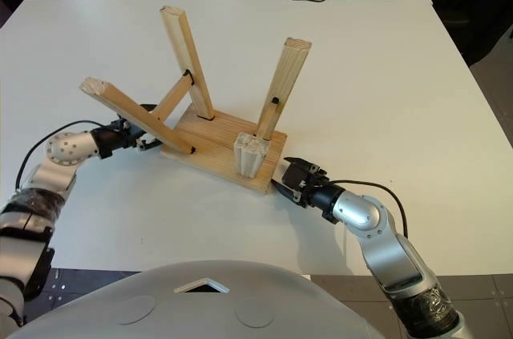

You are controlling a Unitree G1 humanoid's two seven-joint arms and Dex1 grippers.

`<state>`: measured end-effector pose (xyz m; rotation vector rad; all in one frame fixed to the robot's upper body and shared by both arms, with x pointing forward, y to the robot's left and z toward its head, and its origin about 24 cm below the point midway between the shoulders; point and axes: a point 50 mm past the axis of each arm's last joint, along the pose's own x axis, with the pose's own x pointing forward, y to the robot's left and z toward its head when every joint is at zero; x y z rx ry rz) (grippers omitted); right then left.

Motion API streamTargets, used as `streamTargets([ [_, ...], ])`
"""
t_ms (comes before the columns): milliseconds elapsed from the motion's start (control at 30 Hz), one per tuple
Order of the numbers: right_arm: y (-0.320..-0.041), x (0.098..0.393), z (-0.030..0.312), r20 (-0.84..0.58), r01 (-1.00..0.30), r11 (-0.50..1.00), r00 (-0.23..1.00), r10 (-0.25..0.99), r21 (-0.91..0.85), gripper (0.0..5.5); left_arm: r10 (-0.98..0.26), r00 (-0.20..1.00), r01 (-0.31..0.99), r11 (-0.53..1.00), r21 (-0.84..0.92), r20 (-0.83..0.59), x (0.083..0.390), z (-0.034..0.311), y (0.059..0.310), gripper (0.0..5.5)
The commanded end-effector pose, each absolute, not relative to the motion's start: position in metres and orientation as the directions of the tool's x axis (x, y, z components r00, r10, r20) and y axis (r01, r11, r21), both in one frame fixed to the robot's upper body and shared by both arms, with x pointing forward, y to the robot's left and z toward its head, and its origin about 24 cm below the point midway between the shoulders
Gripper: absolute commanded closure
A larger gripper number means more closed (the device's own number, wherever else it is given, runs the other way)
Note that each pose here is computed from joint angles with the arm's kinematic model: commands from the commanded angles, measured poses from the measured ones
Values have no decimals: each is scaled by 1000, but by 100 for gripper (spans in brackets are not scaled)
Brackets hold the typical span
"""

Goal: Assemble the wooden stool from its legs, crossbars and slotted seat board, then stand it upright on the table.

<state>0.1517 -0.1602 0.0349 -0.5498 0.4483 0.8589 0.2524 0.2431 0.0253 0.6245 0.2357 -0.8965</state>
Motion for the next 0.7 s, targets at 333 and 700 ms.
streamTargets([
  [333,-167,160,74,-438,-764,635,612,659,-112,255,-771,488,857,512,58,-409,211,52,204,170],
  [700,-176,162,104,-354,-769,618,630,691,-164,255,-807,473,865,502,10,-352,212,95,209,170],
])
